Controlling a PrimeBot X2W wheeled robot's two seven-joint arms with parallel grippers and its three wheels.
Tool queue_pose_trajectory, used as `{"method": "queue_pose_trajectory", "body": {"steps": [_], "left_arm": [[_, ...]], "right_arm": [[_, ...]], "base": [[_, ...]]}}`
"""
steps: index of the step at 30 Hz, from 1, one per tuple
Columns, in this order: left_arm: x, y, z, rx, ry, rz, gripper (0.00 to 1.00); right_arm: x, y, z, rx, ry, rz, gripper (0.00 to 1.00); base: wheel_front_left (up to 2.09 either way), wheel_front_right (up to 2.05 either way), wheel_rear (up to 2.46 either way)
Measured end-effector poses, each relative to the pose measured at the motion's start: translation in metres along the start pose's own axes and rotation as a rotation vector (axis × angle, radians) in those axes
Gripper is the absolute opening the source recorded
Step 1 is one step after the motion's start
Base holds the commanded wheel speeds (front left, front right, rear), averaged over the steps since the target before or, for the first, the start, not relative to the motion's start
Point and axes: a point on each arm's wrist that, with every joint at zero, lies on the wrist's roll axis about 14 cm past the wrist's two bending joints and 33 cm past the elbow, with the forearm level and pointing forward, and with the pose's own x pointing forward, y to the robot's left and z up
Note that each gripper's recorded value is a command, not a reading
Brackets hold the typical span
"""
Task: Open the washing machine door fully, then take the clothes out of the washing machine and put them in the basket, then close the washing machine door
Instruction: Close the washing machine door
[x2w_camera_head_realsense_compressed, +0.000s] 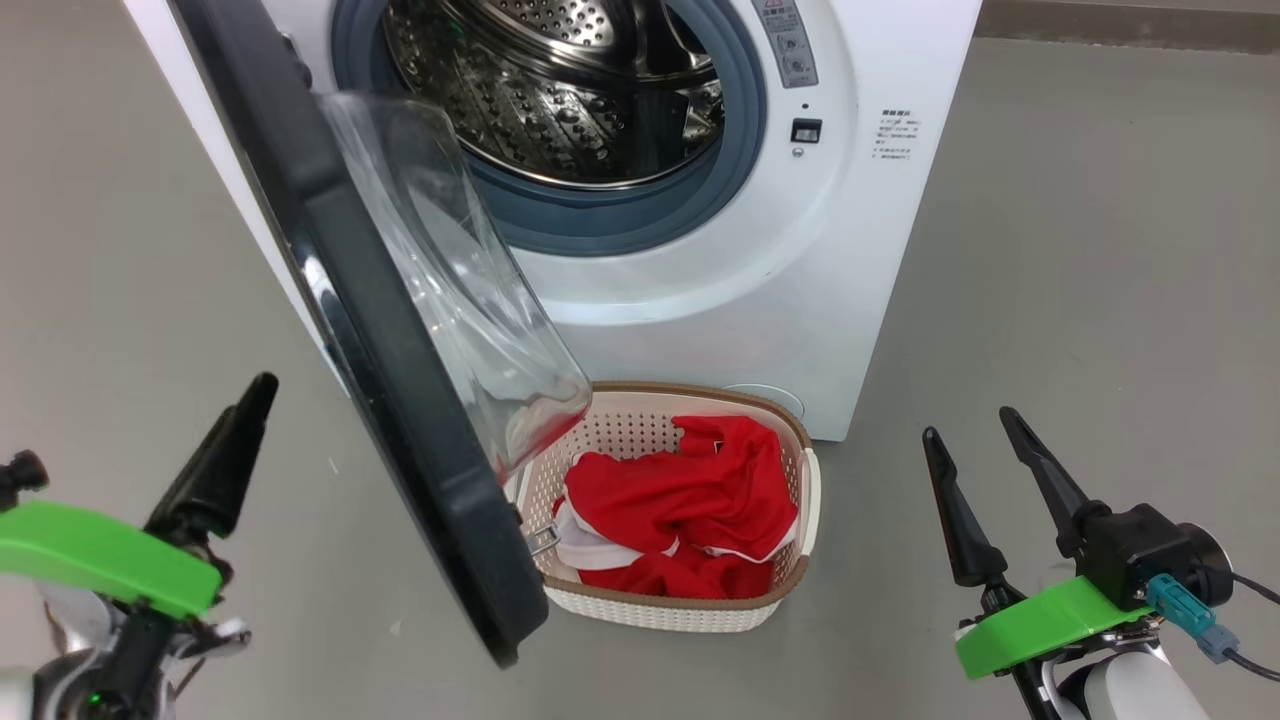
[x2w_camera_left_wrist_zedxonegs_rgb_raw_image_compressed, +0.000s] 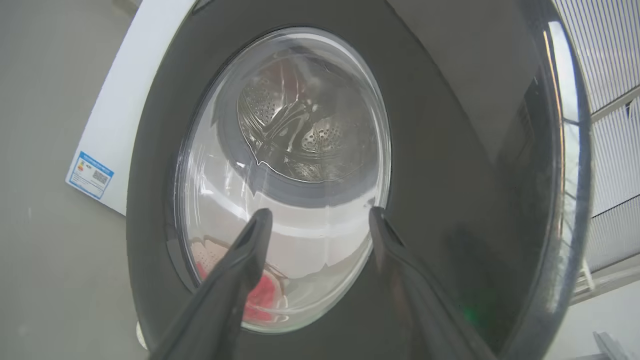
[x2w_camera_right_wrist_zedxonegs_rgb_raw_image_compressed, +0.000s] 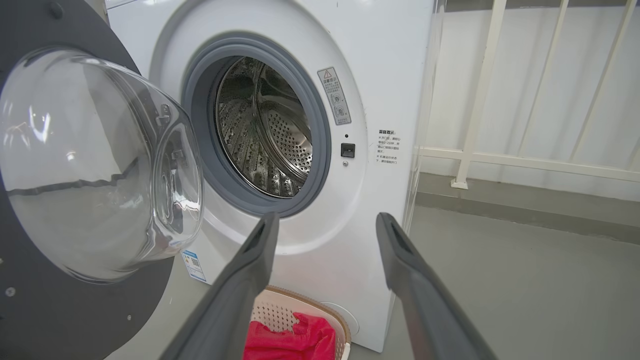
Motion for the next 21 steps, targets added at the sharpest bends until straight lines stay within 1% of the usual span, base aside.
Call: {"method": "queue_pose_trajectory", "body": {"steps": [1, 3, 5, 9, 12, 15, 17, 21], "left_arm": [[0.0, 0.001, 0.0, 0.049, -0.009, 0.002, 1.0], [-0.002, 0.002, 0.005, 0.186, -0.043, -0.004, 1.0], [-0.004, 0.001, 0.01, 0.26, -0.089, -0.022, 1.0], [-0.009, -0.003, 0.011, 0.446, -0.155, -0.051, 1.0], [-0.015, -0.01, 0.01, 0.552, -0.218, -0.09, 1.0], [-0.022, -0.018, 0.007, 0.681, -0.262, -0.139, 1.0], [-0.026, -0.021, 0.001, 0.73, -0.271, -0.167, 1.0], [-0.031, -0.019, -0.019, 0.774, -0.239, -0.191, 1.0]], "right_arm": [[0.0, 0.0, 0.0, 0.0, 0.0, 0.0, 1.0], [0.0, 0.0, 0.0, 0.0, 0.001, 0.001, 1.0], [0.0, 0.001, -0.001, 0.001, 0.002, 0.002, 1.0], [0.0, 0.0, 0.0, 0.0, 0.001, 0.0, 1.0], [-0.002, -0.002, 0.001, -0.001, -0.001, -0.006, 1.0], [-0.004, -0.005, 0.002, -0.002, -0.005, -0.015, 1.0], [-0.005, -0.006, 0.003, -0.003, -0.007, -0.019, 1.0], [-0.007, -0.009, 0.005, -0.004, -0.012, -0.03, 1.0]], "base": [[0.0, 0.0, 0.0], [0.0, 0.0, 0.0], [0.0, 0.0, 0.0], [0.0, 0.0, 0.0], [0.0, 0.0, 0.0], [0.0, 0.0, 0.0], [0.0, 0.0, 0.0], [0.0, 0.0, 0.0]]}}
